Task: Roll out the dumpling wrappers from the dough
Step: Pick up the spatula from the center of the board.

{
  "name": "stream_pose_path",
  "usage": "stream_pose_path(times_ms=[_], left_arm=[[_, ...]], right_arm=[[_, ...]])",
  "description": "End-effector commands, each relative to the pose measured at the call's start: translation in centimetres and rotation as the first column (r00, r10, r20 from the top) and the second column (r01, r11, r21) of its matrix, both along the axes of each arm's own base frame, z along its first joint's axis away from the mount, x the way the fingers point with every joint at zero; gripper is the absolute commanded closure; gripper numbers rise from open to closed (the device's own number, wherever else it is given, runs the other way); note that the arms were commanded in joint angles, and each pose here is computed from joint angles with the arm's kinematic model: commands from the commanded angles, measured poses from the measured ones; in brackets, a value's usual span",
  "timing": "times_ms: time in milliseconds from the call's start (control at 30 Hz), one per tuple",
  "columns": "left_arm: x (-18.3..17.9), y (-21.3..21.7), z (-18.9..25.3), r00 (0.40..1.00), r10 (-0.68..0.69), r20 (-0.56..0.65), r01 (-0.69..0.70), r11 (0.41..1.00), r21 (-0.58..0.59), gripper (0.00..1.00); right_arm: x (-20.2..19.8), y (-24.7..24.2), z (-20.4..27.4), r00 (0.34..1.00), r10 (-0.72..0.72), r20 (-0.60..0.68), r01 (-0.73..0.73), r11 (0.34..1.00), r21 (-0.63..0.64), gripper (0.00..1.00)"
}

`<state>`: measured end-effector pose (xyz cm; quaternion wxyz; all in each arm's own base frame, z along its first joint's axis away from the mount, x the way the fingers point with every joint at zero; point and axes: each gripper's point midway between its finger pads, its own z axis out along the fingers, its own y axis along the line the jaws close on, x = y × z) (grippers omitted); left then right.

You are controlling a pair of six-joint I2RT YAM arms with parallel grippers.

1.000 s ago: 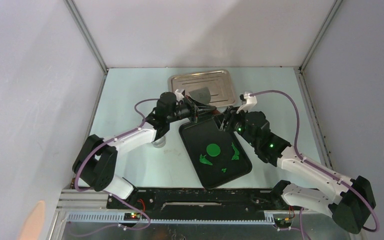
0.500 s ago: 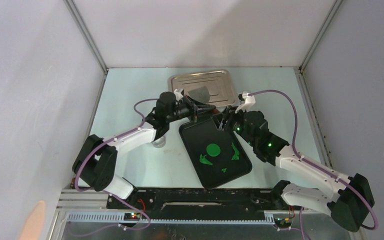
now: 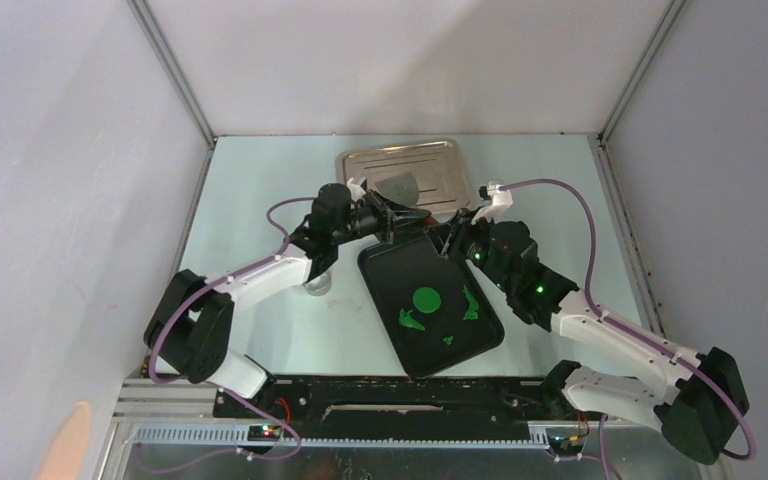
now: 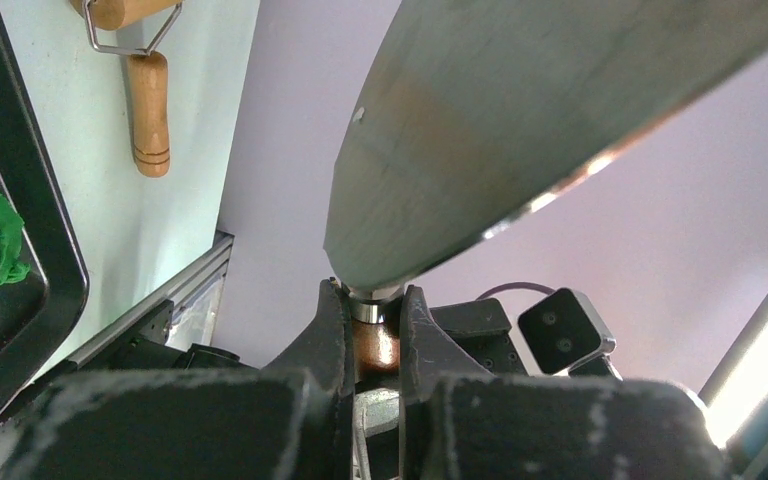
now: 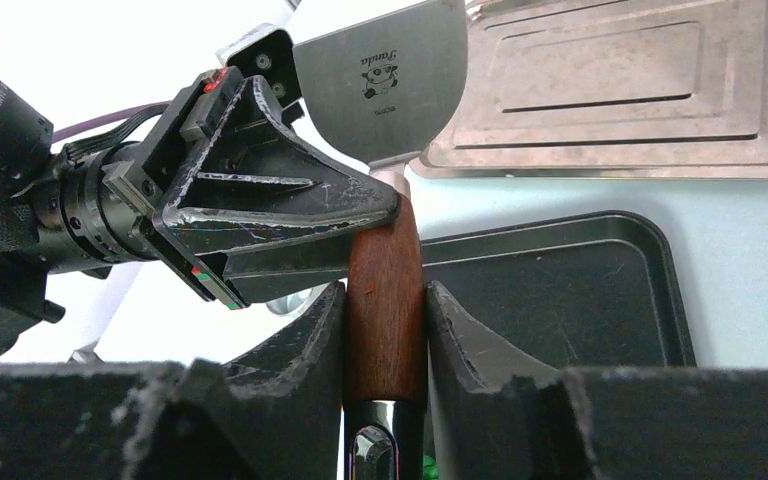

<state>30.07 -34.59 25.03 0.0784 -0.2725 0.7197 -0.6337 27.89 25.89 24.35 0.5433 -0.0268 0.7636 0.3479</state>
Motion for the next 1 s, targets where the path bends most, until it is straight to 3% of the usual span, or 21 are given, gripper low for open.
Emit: stream_pose_path(times_ms=[0, 100, 133, 200, 233, 267, 400, 467, 767, 967], left_arm=[[-0.8, 0.3, 3.6, 0.995, -0.007, 0.095, 0.013, 0.998, -0.066, 1.0], [-0.8, 0.3, 3.6, 0.996, -0.008, 0.094, 0.014, 0.998, -0.065, 1.0], [-0.8, 0.3, 3.5, 0.996, -0.008, 0.091, 0.014, 0.998, -0.064, 1.0], [-0.9, 0.2, 3.7, 0.995, -0.015, 0.101, 0.022, 0.997, -0.069, 1.0], [-0.9, 0.1, 3.8, 0.994, -0.021, 0.109, 0.03, 0.997, -0.075, 1.0], [-1.0, 0.1, 3.9, 0.993, -0.029, 0.114, 0.038, 0.996, -0.077, 0.92], [-1.6, 0.1, 3.3, 0.99, -0.062, 0.129, 0.067, 0.997, -0.037, 0.42], [-2.3, 0.1, 3.2, 0.984, -0.099, 0.151, 0.102, 0.995, -0.007, 0.31], [-7.9, 3.1, 1.9, 0.937, -0.25, 0.242, 0.201, 0.957, 0.21, 0.25], [-8.8, 3.9, 1.0, 0.93, -0.259, 0.26, 0.206, 0.954, 0.216, 0.25]], right_arm=[[0.5, 0.5, 2.9, 0.998, -0.006, 0.059, 0.001, 0.997, 0.077, 0.7], [0.6, 0.7, 2.9, 0.999, -0.003, 0.054, -0.001, 0.997, 0.074, 0.73], [0.7, 0.7, 2.8, 0.999, -0.003, 0.052, 0.0, 0.997, 0.071, 0.78], [0.7, 0.8, 2.9, 0.998, -0.007, 0.057, 0.003, 0.997, 0.072, 0.99], [0.8, 0.6, 3.0, 0.998, -0.022, 0.056, 0.018, 0.997, 0.073, 1.0], [0.8, 0.3, 3.1, 0.998, -0.037, 0.058, 0.033, 0.997, 0.074, 1.0], [0.9, -1.3, 3.9, 0.992, -0.105, 0.074, 0.1, 0.993, 0.064, 1.0], [0.9, -2.3, 3.9, 0.99, -0.125, 0.062, 0.123, 0.992, 0.035, 1.0], [-0.9, -7.7, 2.3, 0.989, -0.146, -0.025, 0.142, 0.983, -0.116, 1.0], [-2.6, -8.2, 2.5, 0.996, -0.081, -0.027, 0.077, 0.99, -0.12, 1.0]])
